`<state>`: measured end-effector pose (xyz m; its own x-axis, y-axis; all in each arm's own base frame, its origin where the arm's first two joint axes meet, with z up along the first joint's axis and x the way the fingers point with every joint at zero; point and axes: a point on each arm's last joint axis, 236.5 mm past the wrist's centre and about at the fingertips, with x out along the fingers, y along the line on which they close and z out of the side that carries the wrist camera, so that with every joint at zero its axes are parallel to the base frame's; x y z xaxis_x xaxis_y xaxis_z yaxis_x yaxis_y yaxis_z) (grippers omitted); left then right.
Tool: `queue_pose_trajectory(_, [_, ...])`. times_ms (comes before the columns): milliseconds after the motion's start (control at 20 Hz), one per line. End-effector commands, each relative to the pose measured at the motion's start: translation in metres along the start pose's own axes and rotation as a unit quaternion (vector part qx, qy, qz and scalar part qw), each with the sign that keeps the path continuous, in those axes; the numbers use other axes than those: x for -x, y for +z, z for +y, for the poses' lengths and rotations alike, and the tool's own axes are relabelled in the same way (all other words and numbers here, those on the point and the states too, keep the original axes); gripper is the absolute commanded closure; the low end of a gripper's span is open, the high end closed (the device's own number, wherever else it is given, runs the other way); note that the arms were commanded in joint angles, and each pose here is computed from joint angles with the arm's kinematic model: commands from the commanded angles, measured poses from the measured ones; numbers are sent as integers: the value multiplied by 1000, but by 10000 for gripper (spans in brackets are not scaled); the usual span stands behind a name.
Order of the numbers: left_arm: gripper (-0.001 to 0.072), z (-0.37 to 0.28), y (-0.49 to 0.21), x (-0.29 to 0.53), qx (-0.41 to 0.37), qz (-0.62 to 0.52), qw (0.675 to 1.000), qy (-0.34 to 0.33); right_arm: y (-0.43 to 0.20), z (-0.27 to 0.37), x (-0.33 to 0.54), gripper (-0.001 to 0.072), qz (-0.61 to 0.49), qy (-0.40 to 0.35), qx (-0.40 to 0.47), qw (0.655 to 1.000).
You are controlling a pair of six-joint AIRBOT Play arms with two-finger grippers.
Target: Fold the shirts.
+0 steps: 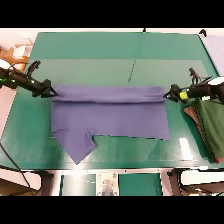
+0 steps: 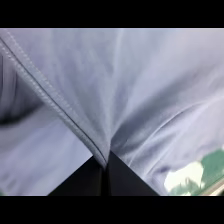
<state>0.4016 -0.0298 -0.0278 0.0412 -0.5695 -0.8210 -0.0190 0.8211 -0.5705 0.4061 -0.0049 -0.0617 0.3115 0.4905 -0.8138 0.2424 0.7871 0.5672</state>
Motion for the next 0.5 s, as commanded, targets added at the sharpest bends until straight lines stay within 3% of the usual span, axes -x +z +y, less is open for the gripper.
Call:
queue_pose_trajectory(0, [683,26,-28,-11,31,49,998,39,-30,-20,-15,698,24,-21,-16,999])
queue_pose_trajectory(250, [683,25,-11,-17,30,13,999,41,-33,-19,-20,694,22,-17,-23,999])
queue_pose_trajectory(300, [672,23,-10,-17,31,10,999,34,-33,-16,-20,606,23,-12,-25,999])
queue_pose_trajectory(350, [353,18,-12,-17,35,13,999,26,-36,-12,-19,429,31,-6,-25,999])
queue_pose_trajectory(400, [190,16,-16,-14,46,23,998,21,-39,-9,-14,422,44,0,-21,999])
queue_pose_trajectory(450, [192,12,-23,-7,49,34,998,15,-40,-7,-4,422,53,5,-21,998])
